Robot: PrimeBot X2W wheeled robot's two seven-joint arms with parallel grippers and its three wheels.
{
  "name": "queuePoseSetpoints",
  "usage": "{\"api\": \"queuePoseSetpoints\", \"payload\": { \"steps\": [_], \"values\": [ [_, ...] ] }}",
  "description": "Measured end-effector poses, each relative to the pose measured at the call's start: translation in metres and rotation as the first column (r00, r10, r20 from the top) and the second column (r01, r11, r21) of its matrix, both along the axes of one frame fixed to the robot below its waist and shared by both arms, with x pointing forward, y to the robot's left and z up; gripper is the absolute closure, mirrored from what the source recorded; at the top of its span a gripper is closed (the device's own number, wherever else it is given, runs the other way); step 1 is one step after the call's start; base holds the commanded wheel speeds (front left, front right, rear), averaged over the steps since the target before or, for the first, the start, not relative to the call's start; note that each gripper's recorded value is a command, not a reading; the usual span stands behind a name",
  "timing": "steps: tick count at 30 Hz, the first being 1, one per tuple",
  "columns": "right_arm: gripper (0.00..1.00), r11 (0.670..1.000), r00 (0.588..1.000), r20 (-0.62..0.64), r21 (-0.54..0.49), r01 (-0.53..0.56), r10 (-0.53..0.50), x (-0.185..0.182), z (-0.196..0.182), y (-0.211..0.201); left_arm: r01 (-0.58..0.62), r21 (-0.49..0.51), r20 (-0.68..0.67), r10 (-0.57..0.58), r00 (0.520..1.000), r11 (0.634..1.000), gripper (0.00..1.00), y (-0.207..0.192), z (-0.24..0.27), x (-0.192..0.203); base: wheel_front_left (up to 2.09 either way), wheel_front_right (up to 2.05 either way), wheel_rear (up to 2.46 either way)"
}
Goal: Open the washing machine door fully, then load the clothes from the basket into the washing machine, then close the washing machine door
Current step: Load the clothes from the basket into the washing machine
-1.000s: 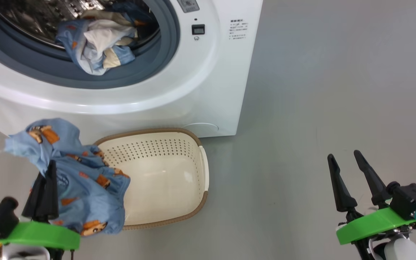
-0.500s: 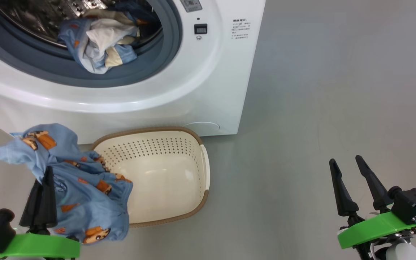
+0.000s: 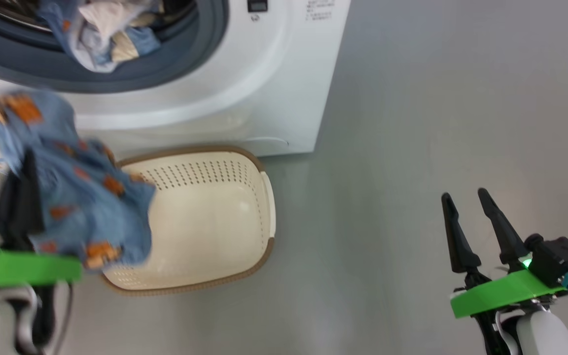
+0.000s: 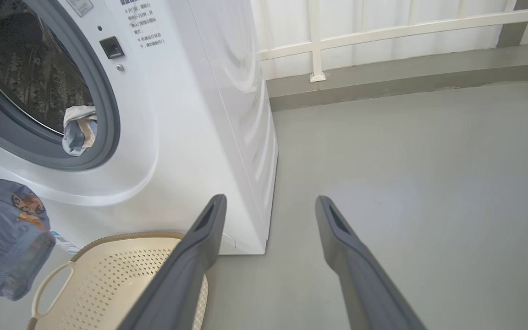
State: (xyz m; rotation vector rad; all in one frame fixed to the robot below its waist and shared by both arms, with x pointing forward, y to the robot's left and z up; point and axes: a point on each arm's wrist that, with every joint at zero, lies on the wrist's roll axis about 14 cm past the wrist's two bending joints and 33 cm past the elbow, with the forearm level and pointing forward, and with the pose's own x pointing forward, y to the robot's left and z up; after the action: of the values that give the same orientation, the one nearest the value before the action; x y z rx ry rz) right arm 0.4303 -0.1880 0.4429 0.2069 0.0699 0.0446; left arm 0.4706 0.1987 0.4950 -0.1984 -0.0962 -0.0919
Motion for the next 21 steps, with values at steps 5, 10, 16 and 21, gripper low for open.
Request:
{"api": "queuePoseSetpoints", "payload": {
  "steps": [5,10,16,21],
  "values": [
    [0.00,1.000,1.000,-0.015,0.006,0.007,-0.007,0.008,-0.009,0.001,0.034,0.031,0.084,-0.036,0.996,0.999,1.00,-0.005,0.022,0.045,0.00,0.00,0.00],
    [0.00,1.000,0.999,-0.023,0.000,0.022,-0.022,0.019,-0.016,-0.003,0.064,0.034,0.136,-0.068,0.988,0.997,1.00,-0.014,0.035,0.103,0.00,0.00,0.00],
    [0.00,0.999,0.998,-0.051,-0.005,0.048,-0.048,0.019,-0.027,-0.011,0.095,0.054,0.122,-0.101,0.987,0.994,1.00,-0.028,0.030,0.153,0.00,0.00,0.00],
    [0.00,0.998,0.996,-0.062,-0.016,0.060,-0.061,0.021,-0.032,-0.016,0.108,0.036,-0.001,-0.108,0.994,0.993,1.00,-0.036,-0.012,0.182,0.00,0.00,0.00]
  ]
}}
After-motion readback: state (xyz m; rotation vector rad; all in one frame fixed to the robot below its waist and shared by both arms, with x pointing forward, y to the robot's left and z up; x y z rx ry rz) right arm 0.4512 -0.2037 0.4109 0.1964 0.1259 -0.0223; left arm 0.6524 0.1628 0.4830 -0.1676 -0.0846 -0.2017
